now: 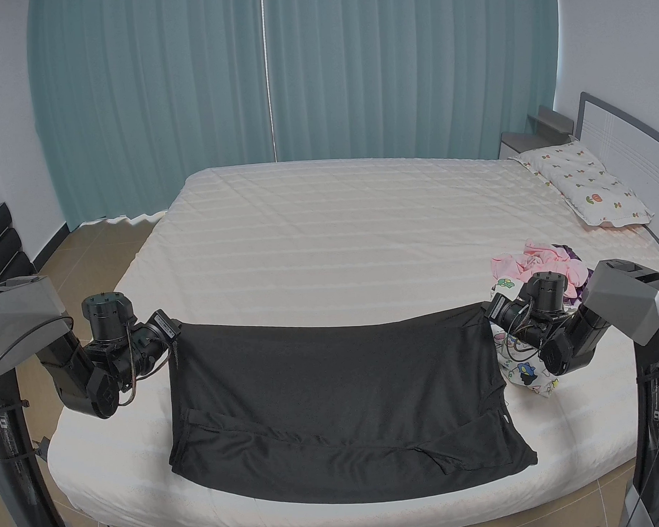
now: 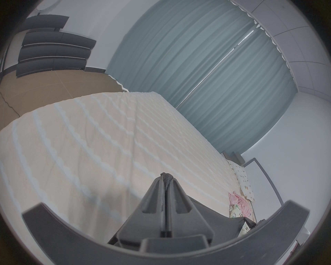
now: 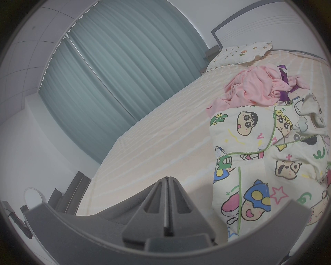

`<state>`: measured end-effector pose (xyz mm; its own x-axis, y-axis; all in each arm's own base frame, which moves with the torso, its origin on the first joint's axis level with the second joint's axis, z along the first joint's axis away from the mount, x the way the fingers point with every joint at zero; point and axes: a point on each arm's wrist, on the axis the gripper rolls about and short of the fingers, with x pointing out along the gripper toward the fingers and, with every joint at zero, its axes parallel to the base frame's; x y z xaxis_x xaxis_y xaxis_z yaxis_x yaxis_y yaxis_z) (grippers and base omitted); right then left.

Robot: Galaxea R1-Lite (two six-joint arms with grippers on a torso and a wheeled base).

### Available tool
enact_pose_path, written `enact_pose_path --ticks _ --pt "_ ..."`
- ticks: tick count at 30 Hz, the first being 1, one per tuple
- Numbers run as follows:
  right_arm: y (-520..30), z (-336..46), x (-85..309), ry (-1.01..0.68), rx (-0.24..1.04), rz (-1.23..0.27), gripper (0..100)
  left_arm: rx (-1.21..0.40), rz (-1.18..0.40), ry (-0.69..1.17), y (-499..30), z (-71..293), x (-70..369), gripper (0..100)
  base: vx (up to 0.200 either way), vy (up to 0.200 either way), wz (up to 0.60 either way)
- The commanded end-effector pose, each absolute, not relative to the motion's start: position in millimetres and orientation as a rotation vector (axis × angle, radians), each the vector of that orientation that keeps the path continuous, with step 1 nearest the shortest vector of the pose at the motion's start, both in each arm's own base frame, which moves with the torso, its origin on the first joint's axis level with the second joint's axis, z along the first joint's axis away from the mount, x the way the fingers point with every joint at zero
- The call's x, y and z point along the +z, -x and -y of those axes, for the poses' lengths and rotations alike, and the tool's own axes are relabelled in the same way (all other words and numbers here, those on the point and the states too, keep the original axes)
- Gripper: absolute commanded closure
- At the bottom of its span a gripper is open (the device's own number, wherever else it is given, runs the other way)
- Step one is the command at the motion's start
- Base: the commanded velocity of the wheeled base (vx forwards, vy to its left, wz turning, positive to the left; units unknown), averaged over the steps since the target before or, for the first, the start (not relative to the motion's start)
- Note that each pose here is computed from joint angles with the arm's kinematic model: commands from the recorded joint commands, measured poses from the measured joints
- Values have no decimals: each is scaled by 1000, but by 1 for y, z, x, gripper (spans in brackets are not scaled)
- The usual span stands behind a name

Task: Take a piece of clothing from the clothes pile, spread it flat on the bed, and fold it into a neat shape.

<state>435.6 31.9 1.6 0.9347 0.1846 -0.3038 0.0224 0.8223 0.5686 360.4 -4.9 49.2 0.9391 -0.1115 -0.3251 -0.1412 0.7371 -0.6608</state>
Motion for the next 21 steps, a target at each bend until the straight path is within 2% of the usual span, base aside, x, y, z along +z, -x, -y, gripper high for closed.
enact_pose_path --ticks 1,4,12,21 --pt "-436 -32 4 -603 90 -351 100 13 -363 735 -355 8 51 100 0 0 0" --pt "-435 -32 5 -603 91 -353 100 0 -327 748 -357 7 60 100 0 0 0" --pt "-435 -32 7 -603 91 -348 100 17 -410 673 -360 15 29 100 0 0 0" --pt "-423 -30 16 -602 93 -368 100 56 -418 619 -371 -2 13 100 0 0 0"
